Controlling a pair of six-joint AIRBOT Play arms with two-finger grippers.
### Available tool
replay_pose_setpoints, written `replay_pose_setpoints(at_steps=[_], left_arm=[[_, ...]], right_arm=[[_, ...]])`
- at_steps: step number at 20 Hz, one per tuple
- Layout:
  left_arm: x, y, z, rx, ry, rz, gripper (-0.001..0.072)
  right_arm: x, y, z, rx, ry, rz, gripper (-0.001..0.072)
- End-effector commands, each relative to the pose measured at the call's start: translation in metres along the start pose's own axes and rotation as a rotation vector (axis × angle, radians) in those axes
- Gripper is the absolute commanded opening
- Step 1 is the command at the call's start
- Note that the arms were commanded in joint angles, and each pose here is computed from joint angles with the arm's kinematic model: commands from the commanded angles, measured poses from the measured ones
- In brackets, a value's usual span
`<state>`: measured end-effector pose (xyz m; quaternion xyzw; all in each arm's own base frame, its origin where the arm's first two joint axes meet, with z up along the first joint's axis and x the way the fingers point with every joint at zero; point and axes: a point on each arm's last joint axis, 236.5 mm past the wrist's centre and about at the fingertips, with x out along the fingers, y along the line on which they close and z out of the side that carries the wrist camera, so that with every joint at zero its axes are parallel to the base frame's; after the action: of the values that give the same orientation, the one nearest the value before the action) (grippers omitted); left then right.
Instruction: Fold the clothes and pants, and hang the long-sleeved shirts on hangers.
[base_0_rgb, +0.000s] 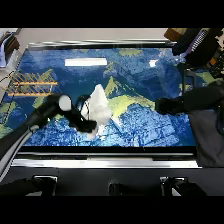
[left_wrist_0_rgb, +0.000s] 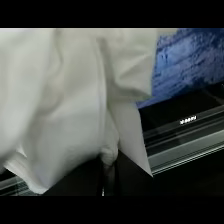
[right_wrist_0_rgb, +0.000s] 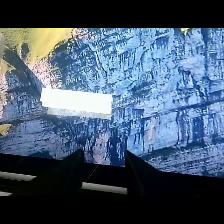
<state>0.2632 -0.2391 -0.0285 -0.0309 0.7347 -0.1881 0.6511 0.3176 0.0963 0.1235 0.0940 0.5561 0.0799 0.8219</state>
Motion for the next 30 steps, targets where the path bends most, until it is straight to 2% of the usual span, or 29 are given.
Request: replay_pose_setpoints(at_steps=[1, 2, 3, 4, 7, 9, 11, 13, 16, 18, 20, 23, 30], left_arm=[[0.037, -0.033, -0.045, 0.005, 0.030, -0.018, 0.0061], [0.037, -0.039, -0.042, 0.018, 0.012, -0.025, 0.0299], [0.030, -0.044, -0.037, 0.021, -0.008, -0.040, 0.0636], [0.016, -0.046, -0.031, 0.032, -0.035, -0.054, 0.0720], [-0.061, -0.033, -0.012, 0.080, -0.219, -0.081, 0.0720], [-0.109, 0.008, -0.013, 0.014, -0.381, -0.042, 0.0720], [-0.122, 0.050, -0.029, -0.102, -0.459, -0.036, 0.0720], [-0.103, 0.080, -0.044, -0.242, -0.477, -0.084, 0.0720], [-0.057, 0.075, -0.044, -0.358, -0.451, -0.322, 0.0720], [-0.035, 0.062, -0.039, -0.378, -0.437, -0.465, 0.0720], [-0.012, 0.049, -0.043, -0.351, -0.381, -0.545, 0.0708], [0.023, 0.036, -0.056, -0.292, -0.257, -0.536, 0.0708], [0.068, 0.039, -0.060, -0.314, -0.161, -0.475, 0.0708]], right_arm=[[-0.027, 0.002, -0.016, -0.016, -0.010, 0.004, 0.0330], [-0.031, 0.002, -0.017, -0.019, -0.018, 0.006, 0.0330], [-0.034, 0.002, -0.018, -0.020, -0.024, 0.008, 0.0330], [-0.037, 0.003, -0.020, -0.022, -0.025, 0.008, 0.0330], [-0.038, 0.001, -0.028, -0.023, 0.004, 0.002, 0.0331], [-0.038, 0.000, -0.031, -0.023, 0.017, 0.000, 0.0379], [-0.038, 0.000, -0.030, -0.027, 0.013, 0.000, 0.0387], [-0.038, 0.001, -0.029, -0.026, 0.008, 0.001, 0.0386], [-0.038, 0.001, -0.028, -0.025, 0.004, 0.002, 0.0386], [-0.038, 0.001, -0.030, -0.015, 0.012, 0.000, 0.0386], [-0.039, 0.000, -0.032, -0.001, 0.021, -0.002, 0.0386], [-0.039, 0.000, -0.032, 0.031, 0.022, -0.003, 0.0386], [-0.039, 0.001, -0.032, 0.083, 0.020, 0.003, 0.0386]])
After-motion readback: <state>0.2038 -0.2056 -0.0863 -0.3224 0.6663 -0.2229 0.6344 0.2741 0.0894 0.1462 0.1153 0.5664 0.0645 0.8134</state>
